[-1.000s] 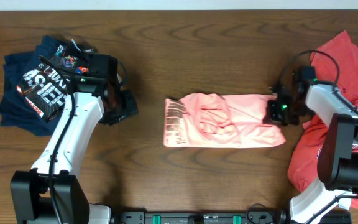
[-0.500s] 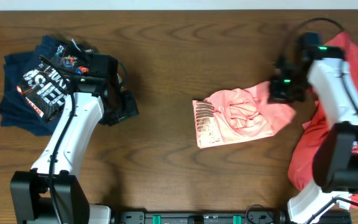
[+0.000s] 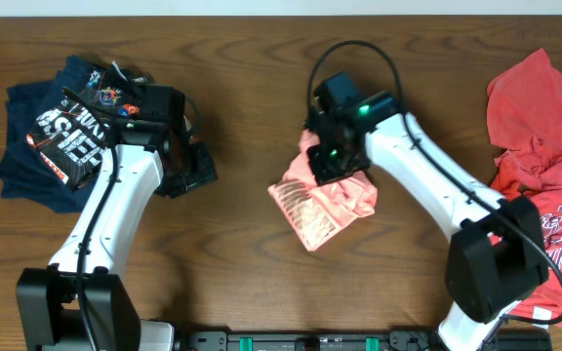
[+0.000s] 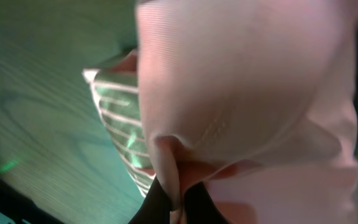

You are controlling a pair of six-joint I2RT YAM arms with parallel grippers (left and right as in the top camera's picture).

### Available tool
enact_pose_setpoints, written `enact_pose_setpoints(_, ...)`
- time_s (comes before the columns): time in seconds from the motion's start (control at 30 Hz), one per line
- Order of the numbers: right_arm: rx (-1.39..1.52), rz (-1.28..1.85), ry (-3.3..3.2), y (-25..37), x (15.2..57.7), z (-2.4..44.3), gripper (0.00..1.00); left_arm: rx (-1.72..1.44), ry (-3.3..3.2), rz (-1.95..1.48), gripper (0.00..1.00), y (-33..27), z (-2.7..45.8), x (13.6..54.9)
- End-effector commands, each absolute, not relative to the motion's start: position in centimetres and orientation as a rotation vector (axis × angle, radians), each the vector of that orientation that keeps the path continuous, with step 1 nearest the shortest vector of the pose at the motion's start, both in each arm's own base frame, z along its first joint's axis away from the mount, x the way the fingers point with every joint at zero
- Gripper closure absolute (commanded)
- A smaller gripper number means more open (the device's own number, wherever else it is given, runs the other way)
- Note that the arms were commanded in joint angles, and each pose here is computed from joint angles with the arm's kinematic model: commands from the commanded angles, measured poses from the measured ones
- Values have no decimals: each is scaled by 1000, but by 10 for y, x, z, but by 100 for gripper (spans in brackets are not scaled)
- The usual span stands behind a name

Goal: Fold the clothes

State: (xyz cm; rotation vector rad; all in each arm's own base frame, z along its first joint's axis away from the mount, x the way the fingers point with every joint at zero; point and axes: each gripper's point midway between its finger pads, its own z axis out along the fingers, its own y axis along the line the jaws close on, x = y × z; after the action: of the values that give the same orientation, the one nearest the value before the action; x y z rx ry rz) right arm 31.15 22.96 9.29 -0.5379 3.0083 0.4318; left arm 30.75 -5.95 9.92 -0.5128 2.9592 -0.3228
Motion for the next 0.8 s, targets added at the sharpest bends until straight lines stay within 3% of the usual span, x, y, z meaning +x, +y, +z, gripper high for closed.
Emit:
enact_pose_setpoints(0.0,-526,376,3024,237,309,86,99,-496,2968,-300,51,-57,99,307)
enact_pose_setpoints(0.17,-624,365,3070,248,289,75,99,-496,2968,-300,51,-57,99,307)
enact_pose_setpoints(0.23,-721,415,3083,255,275,76,92,-496,2968,-300,51,-57,99,307)
enact_pose_setpoints(0.27,-796,465,3091,259,264,78,85,-496,2968,-300,51,-57,99,307)
enact_pose_setpoints(0.37,-961,497,3123,258,239,80,42,-496,2968,-300,51,-57,99,307)
enact_pose_setpoints(0.5,-1043,484,3132,256,228,80,40,-497,2968,-300,51,-57,99,307)
enact_pose_setpoints(0.6,-1050,420,3115,250,235,78,56,-497,2968,-302,51,-58,99,307)
enact_pose_setpoints(0.77,-757,111,3122,207,276,102,58,-441,2972,-455,45,-75,103,307)
